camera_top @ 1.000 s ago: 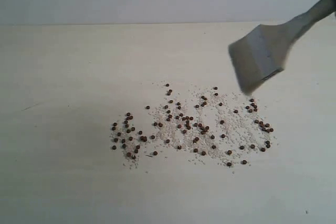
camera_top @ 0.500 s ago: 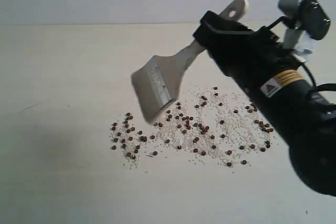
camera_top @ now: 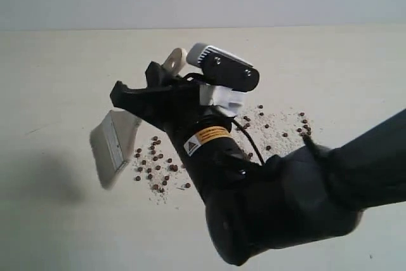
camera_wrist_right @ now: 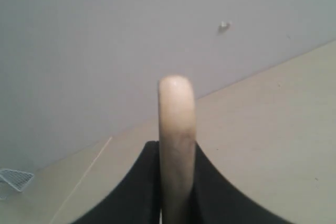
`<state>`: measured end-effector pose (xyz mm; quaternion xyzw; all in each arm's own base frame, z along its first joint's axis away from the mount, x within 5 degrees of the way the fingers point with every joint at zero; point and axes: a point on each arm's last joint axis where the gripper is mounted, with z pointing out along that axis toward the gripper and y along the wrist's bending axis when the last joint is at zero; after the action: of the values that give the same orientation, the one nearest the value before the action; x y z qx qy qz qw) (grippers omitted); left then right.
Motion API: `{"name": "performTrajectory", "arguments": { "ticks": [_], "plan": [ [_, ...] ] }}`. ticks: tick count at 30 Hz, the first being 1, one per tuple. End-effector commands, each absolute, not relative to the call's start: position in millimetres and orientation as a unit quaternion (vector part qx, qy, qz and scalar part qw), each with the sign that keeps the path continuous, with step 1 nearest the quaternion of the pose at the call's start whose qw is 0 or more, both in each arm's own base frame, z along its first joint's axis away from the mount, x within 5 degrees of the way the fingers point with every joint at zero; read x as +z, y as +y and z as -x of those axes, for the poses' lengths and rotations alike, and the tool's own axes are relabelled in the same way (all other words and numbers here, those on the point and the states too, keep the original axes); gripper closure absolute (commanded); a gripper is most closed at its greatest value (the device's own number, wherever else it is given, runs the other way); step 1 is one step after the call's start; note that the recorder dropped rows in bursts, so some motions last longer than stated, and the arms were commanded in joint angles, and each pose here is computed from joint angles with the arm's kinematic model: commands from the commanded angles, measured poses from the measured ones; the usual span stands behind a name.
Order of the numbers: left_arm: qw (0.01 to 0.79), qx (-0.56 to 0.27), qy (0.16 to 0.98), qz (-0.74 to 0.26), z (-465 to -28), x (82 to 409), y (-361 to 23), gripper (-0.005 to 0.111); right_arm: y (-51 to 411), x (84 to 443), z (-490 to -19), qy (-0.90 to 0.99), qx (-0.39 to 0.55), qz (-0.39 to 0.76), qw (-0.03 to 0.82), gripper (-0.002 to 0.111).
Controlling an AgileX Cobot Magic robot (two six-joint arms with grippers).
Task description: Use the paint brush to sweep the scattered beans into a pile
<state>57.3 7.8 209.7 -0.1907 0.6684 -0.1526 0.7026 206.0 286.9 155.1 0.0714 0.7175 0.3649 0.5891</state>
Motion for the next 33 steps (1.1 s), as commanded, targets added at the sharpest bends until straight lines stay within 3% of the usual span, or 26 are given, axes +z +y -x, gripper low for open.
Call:
{"name": "performTrajectory", "arguments": {
  "ticks": [1, 5, 11, 17, 24, 33],
  "plan": [
    [0.704, -0.148, 0.667, 0.191, -56.8, 208.8, 8.6, 0.107, 287.3, 133.5, -213.3, 0.73, 0.322, -0.095, 0.595, 0.108],
    [0.704, -0.148, 0.667, 0.191, -56.8, 208.8, 8.6, 0.107, 282.7, 128.3, -214.8, 0.743, 0.255, -0.06, 0.616, 0.108],
    [0.704, -0.148, 0.667, 0.191, -56.8, 208.8, 8.6, 0.107, 262.3, 125.2, -227.3, 0.757, 0.078, 0.013, 0.649, 0.108],
    [0.704, -0.148, 0.667, 0.191, -56.8, 208.8, 8.6, 0.107, 242.7, 125.2, -246.7, 0.757, -0.008, 0.044, 0.651, 0.108],
    [0.704, -0.148, 0.667, 0.191, -56.8, 208.8, 8.6, 0.107, 237.3, 131.9, -250.0, 0.746, -0.017, 0.025, 0.665, 0.108],
    [0.704, -0.148, 0.667, 0.191, -56.8, 208.8, 8.6, 0.107, 241.4, 184.4, -242.2, 0.724, 0.071, -0.011, 0.686, 0.108]
  ]
}}
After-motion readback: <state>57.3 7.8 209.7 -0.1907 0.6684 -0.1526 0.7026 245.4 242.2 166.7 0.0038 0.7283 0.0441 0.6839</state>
